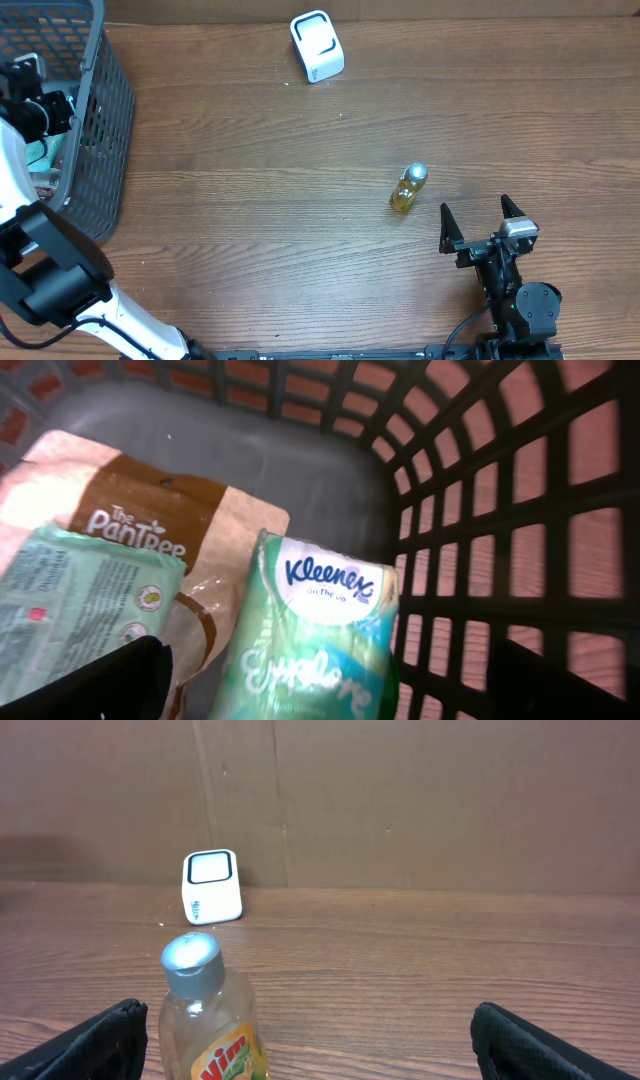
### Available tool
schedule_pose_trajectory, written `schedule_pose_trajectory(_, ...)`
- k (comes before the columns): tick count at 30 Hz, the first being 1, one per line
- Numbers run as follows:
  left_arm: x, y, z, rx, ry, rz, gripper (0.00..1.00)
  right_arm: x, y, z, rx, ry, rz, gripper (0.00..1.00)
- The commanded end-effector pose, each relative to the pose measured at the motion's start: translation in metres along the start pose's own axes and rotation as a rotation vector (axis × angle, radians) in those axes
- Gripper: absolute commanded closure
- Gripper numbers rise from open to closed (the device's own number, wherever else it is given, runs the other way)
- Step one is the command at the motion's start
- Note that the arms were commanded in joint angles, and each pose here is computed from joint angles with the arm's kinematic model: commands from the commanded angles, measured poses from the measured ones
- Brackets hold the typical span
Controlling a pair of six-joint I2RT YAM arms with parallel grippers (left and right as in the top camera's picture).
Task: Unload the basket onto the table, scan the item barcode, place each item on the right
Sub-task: 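Grasp the green Kleenex tissue pack in the basket with the left gripper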
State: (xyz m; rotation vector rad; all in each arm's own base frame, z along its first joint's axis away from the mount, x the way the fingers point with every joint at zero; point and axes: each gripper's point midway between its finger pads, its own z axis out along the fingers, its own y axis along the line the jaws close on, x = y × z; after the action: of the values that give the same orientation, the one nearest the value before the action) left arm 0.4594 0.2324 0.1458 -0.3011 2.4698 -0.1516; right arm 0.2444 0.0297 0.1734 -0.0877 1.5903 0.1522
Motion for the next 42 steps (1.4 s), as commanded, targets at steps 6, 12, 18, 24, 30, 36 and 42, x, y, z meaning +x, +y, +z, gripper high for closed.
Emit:
schedule_pose_trajectory(6,0.018,0.016,0.027,-0.061,0.077,0.01,0.0,0.002,-0.003,0.0,0.013,-0.002,-0.004,0.0)
schedule_pose_trajectory(12,0.029,0.018,0.039,-0.052,0.113,-0.003,0.04,0.002,-0.002,0.0,0.013,-0.002,-0.004,0.0)
schedule_pose_trajectory(18,0.027,0.018,0.039,-0.054,0.106,0.0,0.16,0.002,-0.003,0.0,0.013,-0.002,-0.004,0.0)
schedule_pose_trajectory(24,0.03,0.02,0.039,-0.064,0.117,-0.002,0.34,0.002,-0.002,0.0,0.013,-0.002,-0.004,0.0)
schedule_pose_trajectory(30,0.036,0.026,0.038,-0.102,0.141,-0.005,0.23,0.002,-0.003,0.0,0.013,-0.002,-0.004,0.0)
schedule_pose_trajectory(36,0.038,0.027,0.038,-0.105,0.148,-0.007,0.19,0.002,-0.003,0.0,0.013,-0.002,-0.004,0.0)
schedule_pose_trajectory(42,0.046,0.027,0.045,-0.103,0.156,-0.009,0.25,0.002,-0.002,0.0,0.013,-0.002,-0.004,0.0)
